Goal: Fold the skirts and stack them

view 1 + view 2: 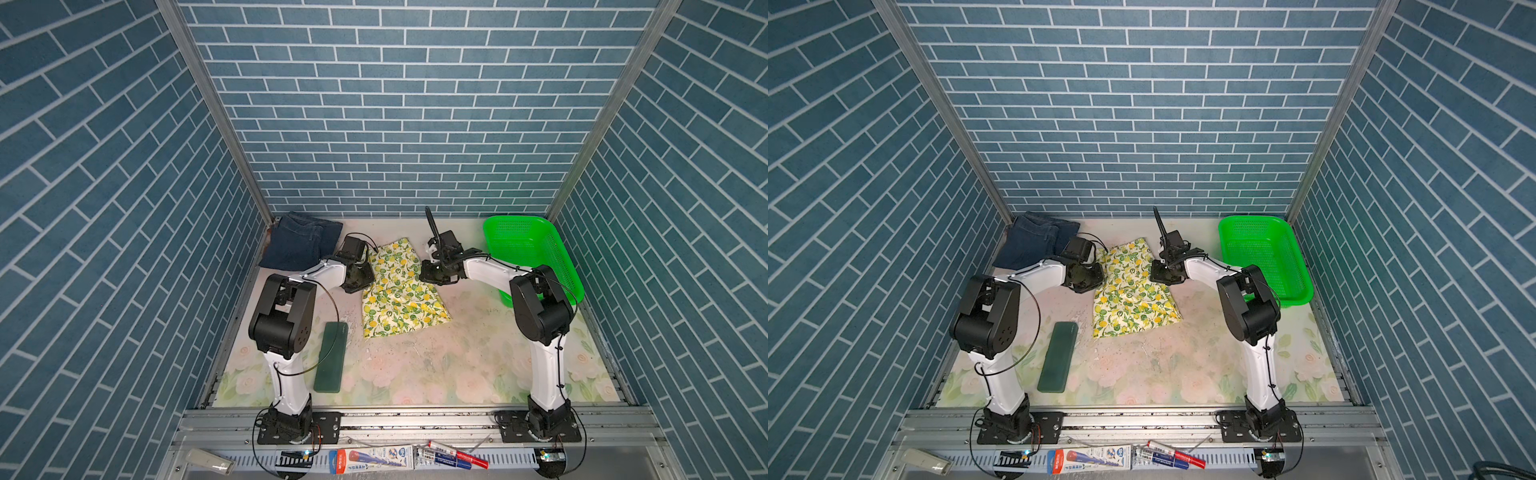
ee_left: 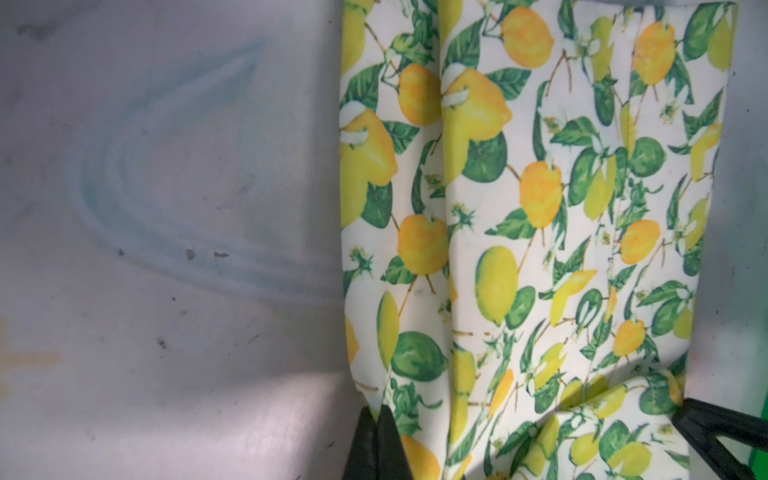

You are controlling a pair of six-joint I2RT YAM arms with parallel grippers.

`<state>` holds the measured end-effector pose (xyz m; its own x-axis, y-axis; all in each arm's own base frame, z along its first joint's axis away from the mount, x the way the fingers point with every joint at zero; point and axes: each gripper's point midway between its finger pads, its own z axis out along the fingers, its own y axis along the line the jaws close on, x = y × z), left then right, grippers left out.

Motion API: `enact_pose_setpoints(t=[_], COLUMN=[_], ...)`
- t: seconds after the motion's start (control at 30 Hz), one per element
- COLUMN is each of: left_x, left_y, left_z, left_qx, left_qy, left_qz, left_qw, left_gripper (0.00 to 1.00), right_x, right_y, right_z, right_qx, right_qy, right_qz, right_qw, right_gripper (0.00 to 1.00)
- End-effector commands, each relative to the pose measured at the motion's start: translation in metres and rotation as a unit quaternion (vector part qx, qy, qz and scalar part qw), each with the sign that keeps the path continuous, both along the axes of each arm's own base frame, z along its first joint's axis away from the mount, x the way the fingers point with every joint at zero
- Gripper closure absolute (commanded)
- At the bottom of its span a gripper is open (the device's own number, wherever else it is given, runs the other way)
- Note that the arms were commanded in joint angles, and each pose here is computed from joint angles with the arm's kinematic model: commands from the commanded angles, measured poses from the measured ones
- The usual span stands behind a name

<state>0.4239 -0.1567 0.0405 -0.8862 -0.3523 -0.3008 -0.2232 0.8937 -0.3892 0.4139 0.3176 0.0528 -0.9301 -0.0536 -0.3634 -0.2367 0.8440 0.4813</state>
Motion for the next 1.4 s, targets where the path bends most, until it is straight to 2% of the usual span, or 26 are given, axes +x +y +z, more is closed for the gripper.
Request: enact_pose_setpoints(t=[0.0, 0.2, 0.37, 0.4, 0.47, 0.53, 0.6, 0.7, 0.83, 1.07, 1.27, 1.37], left_x=[-0.004, 0.002, 0.015, 0.018, 0.022, 0.026, 0.028, 0.028, 0.023, 0.015, 0.014, 0.014], left_y=[-0.004, -0.013, -0.016, -0.017, -0.018, -0.017, -0.014, -0.009, -0.002, 0.021, 0.026, 0.026], left_z=[-0.004, -0.014, -0.013, -0.012, -0.01, -0.006, -0.001, 0.007, 0.018, 0.034, 0.037, 0.033], left_qx=[-0.021, -0.042, -0.043, -0.044, -0.042, -0.04, -0.04, -0.042, -0.043, -0.054, -0.06, -0.06], left_qy=[0.006, 0.016, 0.015, 0.013, 0.013, 0.011, 0.006, 0.0, -0.008, -0.024, -0.026, -0.024], left_qz=[0.009, 0.019, 0.024, 0.024, 0.022, 0.021, 0.023, 0.026, 0.028, 0.05, 0.057, 0.057], left_qw=[1.0, 0.999, 0.999, 0.999, 0.999, 0.999, 0.999, 0.999, 0.999, 0.997, 0.996, 0.996], left_gripper=[1.0, 1.0, 0.99, 0.98, 0.97, 0.94, 0.85, 0.69, 0.59, 0.55, 0.55, 0.55], right_x=[0.02, 0.05, 0.084, 0.089, 0.098, 0.101, 0.098, 0.08, 0.047, -0.021, -0.081, -0.105], right_y=[0.005, -0.005, -0.025, -0.03, -0.038, -0.042, -0.044, -0.039, -0.027, 0.014, 0.059, 0.071], right_z=[0.008, 0.02, 0.046, 0.036, 0.048, 0.054, 0.081, 0.09, 0.098, 0.106, 0.068, 0.064], right_qx=[0.012, 0.009, 0.007, 0.0, 0.0, -0.002, 0.003, 0.014, 0.016, 0.028, 0.055, 0.057], right_qy=[-0.023, -0.054, -0.087, -0.08, -0.092, -0.101, -0.125, -0.133, -0.149, -0.17, -0.136, -0.135], right_qz=[0.001, -0.008, -0.026, -0.029, -0.036, -0.035, -0.032, -0.023, -0.004, 0.039, 0.089, 0.112], right_qw=[1.0, 0.998, 0.996, 0.996, 0.995, 0.994, 0.992, 0.991, 0.989, 0.984, 0.985, 0.983], right_gripper=[1.0, 1.0, 1.0, 1.0, 1.0, 1.0, 1.0, 1.0, 1.0, 1.0, 1.0, 1.0])
